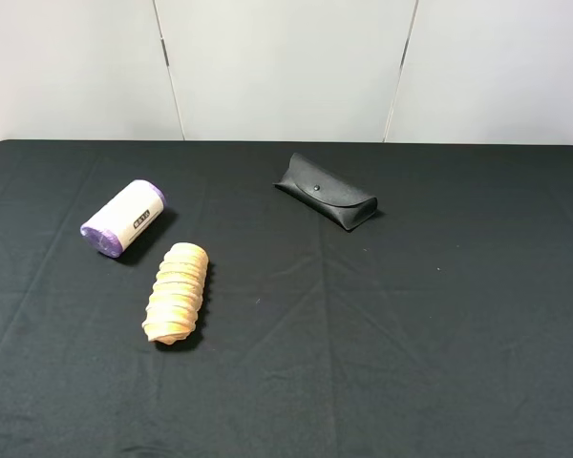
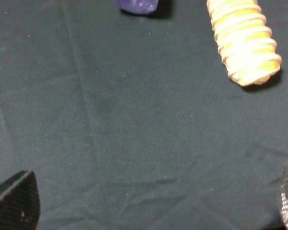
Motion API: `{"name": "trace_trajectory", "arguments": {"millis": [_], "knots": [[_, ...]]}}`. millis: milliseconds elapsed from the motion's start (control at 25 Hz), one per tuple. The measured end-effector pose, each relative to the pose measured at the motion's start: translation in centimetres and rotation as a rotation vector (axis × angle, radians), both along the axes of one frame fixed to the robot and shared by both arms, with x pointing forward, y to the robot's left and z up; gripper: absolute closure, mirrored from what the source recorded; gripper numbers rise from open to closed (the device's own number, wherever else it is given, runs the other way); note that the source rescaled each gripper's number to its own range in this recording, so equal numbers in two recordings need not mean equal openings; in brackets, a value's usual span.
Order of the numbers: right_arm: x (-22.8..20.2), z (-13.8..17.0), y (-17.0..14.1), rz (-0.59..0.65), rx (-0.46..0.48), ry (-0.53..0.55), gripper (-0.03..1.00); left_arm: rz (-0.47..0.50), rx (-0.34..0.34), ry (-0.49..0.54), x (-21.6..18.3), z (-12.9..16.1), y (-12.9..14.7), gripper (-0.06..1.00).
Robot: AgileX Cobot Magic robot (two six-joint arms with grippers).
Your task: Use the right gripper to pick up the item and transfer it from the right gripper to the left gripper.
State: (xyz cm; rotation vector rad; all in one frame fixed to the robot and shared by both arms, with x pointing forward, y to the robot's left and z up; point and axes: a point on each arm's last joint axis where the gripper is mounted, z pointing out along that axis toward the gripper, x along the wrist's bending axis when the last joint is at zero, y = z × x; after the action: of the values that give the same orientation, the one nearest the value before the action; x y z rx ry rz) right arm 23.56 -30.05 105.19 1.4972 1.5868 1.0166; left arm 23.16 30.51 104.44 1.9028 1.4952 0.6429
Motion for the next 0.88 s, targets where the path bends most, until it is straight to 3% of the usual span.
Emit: {"name": "trace_trajectory", "arguments": {"millis": [160,880], "knots": [[0.0,0.0,0.0,0.0,0.0,0.0,-0.03,0.001,-0.022,-0.074,-1.11,-0.21,0.31,-0.03],[0.0,0.0,0.0,0.0,0.0,0.0,-0.03,-0.007,-0.016,-0.08,-1.14,-0.2,0.3,-0.02]]}}
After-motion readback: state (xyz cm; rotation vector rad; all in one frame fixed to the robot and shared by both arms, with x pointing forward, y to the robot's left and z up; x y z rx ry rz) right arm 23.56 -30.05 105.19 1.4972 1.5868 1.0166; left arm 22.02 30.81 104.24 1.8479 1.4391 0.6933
